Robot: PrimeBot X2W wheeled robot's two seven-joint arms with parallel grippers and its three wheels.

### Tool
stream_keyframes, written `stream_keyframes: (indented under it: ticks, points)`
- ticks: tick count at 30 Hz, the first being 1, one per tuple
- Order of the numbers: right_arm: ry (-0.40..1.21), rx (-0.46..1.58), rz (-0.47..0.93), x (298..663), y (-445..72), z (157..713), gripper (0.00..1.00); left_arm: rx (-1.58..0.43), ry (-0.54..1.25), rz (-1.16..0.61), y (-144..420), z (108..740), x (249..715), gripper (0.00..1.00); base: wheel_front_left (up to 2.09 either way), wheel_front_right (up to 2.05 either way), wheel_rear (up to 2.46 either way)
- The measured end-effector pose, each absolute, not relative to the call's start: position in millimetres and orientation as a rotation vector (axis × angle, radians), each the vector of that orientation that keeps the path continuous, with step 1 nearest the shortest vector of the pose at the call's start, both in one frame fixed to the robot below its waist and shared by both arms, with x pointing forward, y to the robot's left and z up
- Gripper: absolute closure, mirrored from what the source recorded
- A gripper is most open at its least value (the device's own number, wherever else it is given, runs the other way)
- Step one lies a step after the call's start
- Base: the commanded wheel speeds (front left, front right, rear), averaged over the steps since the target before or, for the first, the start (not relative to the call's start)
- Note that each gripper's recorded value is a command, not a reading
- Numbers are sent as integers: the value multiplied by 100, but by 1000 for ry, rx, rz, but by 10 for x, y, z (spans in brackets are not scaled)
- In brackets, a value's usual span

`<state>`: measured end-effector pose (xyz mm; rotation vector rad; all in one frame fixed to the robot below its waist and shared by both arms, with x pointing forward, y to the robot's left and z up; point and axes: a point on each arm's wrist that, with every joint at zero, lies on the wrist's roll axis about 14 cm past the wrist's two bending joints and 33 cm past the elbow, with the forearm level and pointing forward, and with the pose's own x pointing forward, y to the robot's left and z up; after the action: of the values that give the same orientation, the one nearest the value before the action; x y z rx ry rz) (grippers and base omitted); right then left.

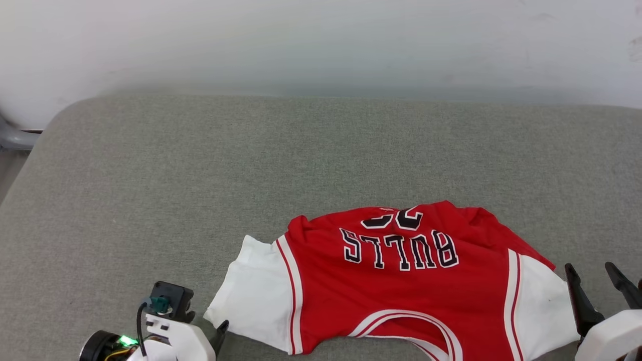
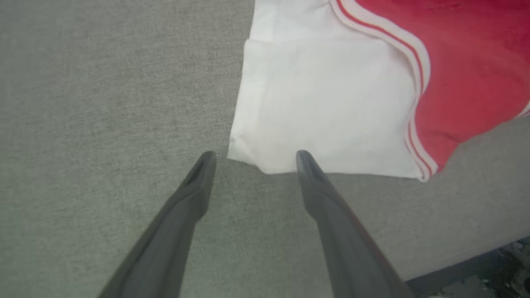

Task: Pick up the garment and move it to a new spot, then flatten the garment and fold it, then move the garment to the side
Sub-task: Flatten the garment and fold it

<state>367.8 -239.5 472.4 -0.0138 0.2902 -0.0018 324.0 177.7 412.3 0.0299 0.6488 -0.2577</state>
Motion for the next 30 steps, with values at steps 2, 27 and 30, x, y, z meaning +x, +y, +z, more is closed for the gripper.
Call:
stream_keyframes:
  ticks: [2, 27, 30]
  points:
    - [289, -13, -4, 3672, -2385, 4722, 0, 48, 702, -245, 1830, 4082, 3244, 0, 0, 0, 0]
    - [370, -25, -35, 3658, -2463, 4492, 0, 15, 943, -277, 1703, 3626, 3253, 100, 0, 0, 0]
    - [430, -49, -27, 3596, -2483, 4416, 0, -22, 884, -244, 1736, 3737, 3297, 100, 0, 0, 0]
